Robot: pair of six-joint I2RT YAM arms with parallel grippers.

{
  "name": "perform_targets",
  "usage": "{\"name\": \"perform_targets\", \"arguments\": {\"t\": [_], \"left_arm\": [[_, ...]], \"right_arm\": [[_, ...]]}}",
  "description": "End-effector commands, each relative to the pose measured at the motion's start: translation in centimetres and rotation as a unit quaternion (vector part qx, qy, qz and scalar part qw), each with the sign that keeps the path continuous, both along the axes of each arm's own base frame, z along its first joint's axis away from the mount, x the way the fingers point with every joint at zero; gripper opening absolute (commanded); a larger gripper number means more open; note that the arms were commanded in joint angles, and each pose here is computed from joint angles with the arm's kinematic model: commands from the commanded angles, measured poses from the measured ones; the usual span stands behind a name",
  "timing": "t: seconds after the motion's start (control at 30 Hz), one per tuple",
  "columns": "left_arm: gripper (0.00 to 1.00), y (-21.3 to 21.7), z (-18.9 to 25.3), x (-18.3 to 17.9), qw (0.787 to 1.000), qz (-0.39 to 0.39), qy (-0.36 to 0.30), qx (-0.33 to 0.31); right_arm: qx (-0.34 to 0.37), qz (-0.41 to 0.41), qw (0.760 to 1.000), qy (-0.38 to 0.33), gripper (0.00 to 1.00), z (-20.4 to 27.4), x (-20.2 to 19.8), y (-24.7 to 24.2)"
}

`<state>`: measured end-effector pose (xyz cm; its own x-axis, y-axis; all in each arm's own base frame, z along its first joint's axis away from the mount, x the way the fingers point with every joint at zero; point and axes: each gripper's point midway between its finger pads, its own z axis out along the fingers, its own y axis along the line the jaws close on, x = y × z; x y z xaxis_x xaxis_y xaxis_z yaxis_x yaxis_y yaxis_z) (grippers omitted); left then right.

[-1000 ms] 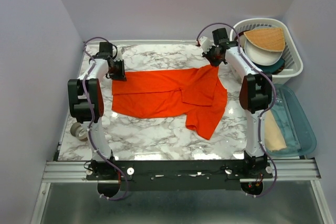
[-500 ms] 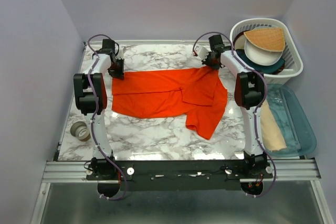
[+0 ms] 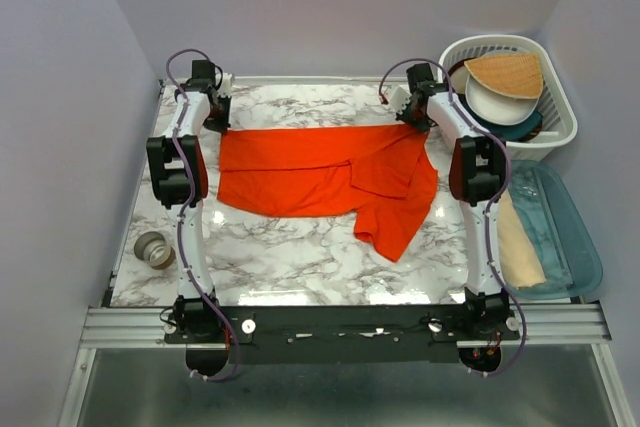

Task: Roll the t-shirts
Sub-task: Fold the T-shirt at the center of the board.

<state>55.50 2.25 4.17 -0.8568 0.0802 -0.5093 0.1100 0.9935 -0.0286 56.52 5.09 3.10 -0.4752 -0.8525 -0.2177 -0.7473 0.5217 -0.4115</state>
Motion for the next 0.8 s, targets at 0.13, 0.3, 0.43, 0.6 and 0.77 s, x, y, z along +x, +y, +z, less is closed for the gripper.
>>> {"name": "perform_targets", "arguments": {"t": [0.13,0.3,0.43,0.6,0.77], "left_arm": [[0.27,-1.8,8.8,0.4,0.994,-0.054,-0.083,-0.038],[0.38,-5.6,12.3,-7.4,0.973,-0.194,-0.083,-0.095],[0.41,-6.7,12.2,-14.6,0.948,-0.299,-0.027,-0.102],[0.45,-5.1,7.5,-19.4,0.962,-0.222,0.121,-0.107],[0.46,-4.7,5.4,-18.5,0.977,-0.162,0.093,-0.102]], "right_arm": [[0.04,-0.051,0.998,0.017,0.24,2.2,-2.8,0.1],[0.094,-0.058,0.994,0.004,0.46,7.0,-4.6,1.9],[0.137,-0.035,0.989,0.033,0.52,8.3,-8.4,4.3],[0.159,-0.015,0.985,0.063,0.52,9.5,-12.8,6.2],[0.179,-0.006,0.981,0.079,0.53,10.3,-14.7,7.6]]}}
